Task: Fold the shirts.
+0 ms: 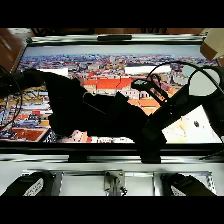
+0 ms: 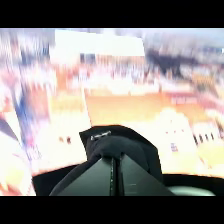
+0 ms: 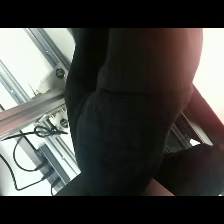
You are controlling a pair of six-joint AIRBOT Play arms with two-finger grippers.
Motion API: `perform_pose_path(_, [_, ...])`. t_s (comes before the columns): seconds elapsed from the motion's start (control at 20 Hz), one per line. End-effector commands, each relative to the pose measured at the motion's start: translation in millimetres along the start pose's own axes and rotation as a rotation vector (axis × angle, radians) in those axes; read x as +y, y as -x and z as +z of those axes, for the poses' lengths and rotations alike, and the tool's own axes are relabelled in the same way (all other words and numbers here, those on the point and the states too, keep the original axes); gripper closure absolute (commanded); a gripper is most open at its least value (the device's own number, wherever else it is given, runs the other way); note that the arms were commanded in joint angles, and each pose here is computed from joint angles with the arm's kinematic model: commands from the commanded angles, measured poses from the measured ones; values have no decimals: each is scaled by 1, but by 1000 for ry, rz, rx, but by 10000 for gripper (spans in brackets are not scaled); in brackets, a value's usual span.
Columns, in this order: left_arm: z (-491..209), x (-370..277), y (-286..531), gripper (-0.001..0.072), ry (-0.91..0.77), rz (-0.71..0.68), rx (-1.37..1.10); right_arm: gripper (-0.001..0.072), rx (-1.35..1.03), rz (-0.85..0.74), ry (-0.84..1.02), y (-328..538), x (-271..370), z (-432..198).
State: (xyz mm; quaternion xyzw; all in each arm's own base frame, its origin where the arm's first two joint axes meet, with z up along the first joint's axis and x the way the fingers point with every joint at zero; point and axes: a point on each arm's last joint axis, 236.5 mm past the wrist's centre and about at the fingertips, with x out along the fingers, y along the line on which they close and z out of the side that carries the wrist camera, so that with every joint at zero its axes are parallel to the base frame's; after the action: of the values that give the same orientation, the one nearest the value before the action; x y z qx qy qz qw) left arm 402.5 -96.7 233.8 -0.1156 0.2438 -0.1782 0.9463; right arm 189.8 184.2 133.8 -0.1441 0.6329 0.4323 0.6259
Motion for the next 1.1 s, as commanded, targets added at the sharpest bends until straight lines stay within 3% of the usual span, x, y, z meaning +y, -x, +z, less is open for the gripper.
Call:
perform_pose_path(0.0, [28,4,28,664,-160,75,-9,660,8,-23,0,-2,-1,-4])
perform_pose_path(0.15, [23,2,33,664,-144,61,19,661,-44,-38,4,-3,-5,9])
perform_pose_path(0.25, [34,-36,37,664,-54,-89,-33,661,-97,11,6,-9,0,29])
perform_pose_path(0.4, [81,-103,69,664,-73,-301,-250,662,-79,58,-18,-23,-4,40])
perform_pose_path(0.7, [142,-198,163,664,-133,-549,-475,661,-141,-10,-40,-35,-32,66])
perform_pose_path(0.85, [116,-238,173,664,-169,-682,-394,662,-275,-62,-45,-28,-45,97])
perform_pose_path(1.05, [67,-246,172,664,-263,-735,-203,662,-371,-237,-67,4,-77,115])
